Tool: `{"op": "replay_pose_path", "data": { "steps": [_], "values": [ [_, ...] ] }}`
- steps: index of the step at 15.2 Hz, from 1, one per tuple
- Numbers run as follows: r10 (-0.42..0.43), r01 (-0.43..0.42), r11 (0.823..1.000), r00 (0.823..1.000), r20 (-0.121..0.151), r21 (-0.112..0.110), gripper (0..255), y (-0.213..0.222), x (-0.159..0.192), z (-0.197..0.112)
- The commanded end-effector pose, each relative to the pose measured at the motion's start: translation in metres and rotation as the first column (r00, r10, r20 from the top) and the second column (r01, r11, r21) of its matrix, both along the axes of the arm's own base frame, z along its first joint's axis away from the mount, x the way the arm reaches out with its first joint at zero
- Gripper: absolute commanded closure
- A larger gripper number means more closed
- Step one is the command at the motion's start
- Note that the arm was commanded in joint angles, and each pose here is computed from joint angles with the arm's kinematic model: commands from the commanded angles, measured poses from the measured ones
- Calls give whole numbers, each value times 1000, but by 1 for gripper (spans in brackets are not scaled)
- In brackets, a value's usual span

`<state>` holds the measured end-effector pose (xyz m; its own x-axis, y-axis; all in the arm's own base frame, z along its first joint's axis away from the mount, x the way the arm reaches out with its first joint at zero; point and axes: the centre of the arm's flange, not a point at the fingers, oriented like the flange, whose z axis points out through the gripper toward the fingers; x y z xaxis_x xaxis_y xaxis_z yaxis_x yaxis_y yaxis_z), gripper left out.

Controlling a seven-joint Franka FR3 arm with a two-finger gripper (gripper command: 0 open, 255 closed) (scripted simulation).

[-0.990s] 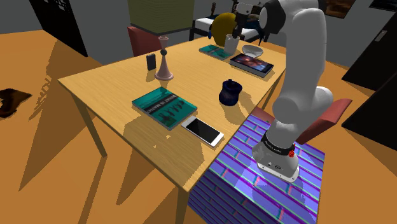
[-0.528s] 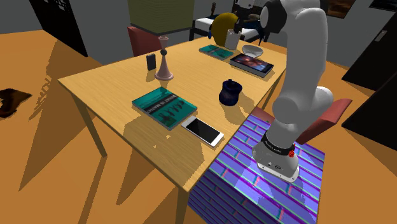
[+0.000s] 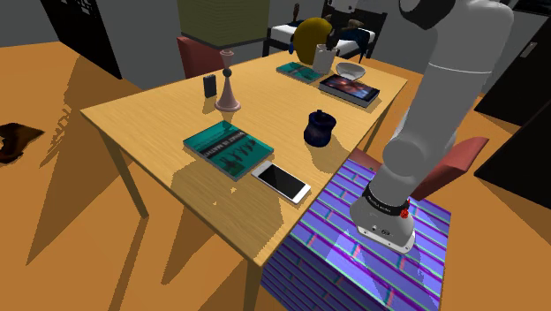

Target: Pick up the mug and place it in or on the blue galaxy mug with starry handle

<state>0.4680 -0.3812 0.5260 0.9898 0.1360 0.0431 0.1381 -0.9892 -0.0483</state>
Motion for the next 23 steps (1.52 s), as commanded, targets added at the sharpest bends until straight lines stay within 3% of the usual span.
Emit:
{"op": "replay_pose_path", "data": {
  "steps": [1, 19, 23],
  "values": [
    [1, -1, 1000, 1000, 0, 0, 255, 23, -15, 1],
    [1, -1, 1000, 1000, 0, 0, 255, 228, -134, 15],
    [1, -1, 1000, 1000, 0, 0, 255, 235, -139, 0]
  ]
}}
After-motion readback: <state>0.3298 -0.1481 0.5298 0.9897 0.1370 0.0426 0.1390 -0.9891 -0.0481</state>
